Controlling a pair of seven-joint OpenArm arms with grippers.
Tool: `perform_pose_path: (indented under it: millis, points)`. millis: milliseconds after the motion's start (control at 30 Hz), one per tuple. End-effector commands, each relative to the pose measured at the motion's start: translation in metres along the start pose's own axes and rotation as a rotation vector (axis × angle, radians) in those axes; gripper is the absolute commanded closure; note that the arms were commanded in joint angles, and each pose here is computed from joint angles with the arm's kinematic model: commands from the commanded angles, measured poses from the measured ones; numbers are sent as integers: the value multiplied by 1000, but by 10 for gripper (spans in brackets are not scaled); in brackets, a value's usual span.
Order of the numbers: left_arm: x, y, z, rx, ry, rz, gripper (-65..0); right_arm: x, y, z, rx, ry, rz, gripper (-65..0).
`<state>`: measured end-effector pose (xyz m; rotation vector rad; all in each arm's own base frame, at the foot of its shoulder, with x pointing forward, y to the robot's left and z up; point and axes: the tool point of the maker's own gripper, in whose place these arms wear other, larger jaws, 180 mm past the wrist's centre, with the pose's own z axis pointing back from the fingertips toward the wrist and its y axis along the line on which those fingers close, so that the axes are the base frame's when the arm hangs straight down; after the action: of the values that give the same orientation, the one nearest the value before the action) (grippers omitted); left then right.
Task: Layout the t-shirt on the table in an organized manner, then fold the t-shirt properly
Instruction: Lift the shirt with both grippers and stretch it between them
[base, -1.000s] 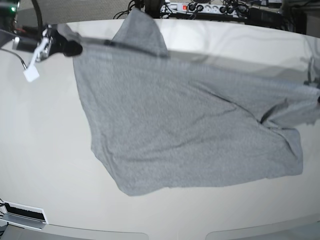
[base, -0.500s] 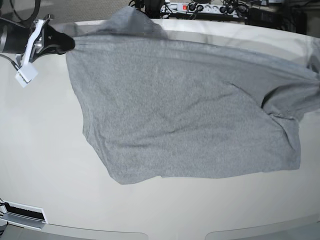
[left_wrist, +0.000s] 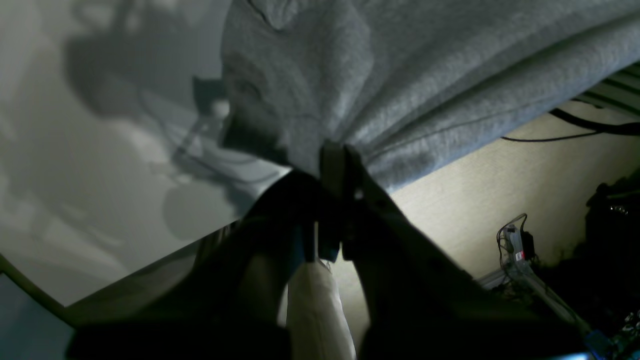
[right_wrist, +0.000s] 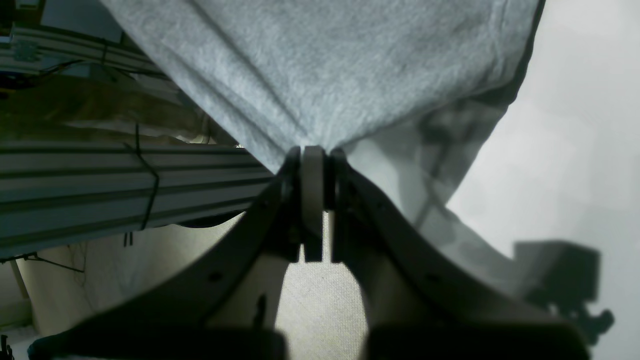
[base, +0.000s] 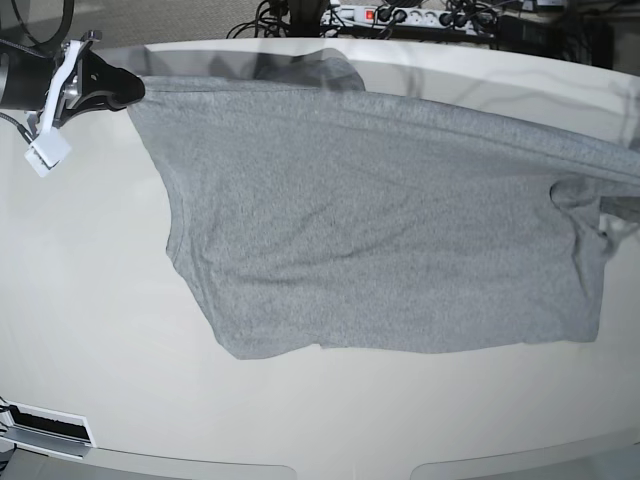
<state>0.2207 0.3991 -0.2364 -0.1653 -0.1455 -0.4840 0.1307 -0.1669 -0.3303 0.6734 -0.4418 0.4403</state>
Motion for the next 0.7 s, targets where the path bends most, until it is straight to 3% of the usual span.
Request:
perform_pose_path:
  millis: [0, 133, 400, 533, 667]
  points:
    - [6, 11, 23, 62, 9, -32, 0, 6, 0, 5, -3, -10, 26, 0]
    - [20, 20, 53, 128, -11, -107, 0, 7, 2, 5, 7, -18, 25, 0]
    - [72, 26, 128, 287, -242, -177, 0, 7, 2, 5, 7, -19, 25, 0]
    - [74, 26, 127, 284, -251, -148, 0, 7, 2, 5, 7, -17, 25, 0]
    - [65, 24, 104, 235, -209, -129, 0, 7, 2, 5, 4, -16, 25, 0]
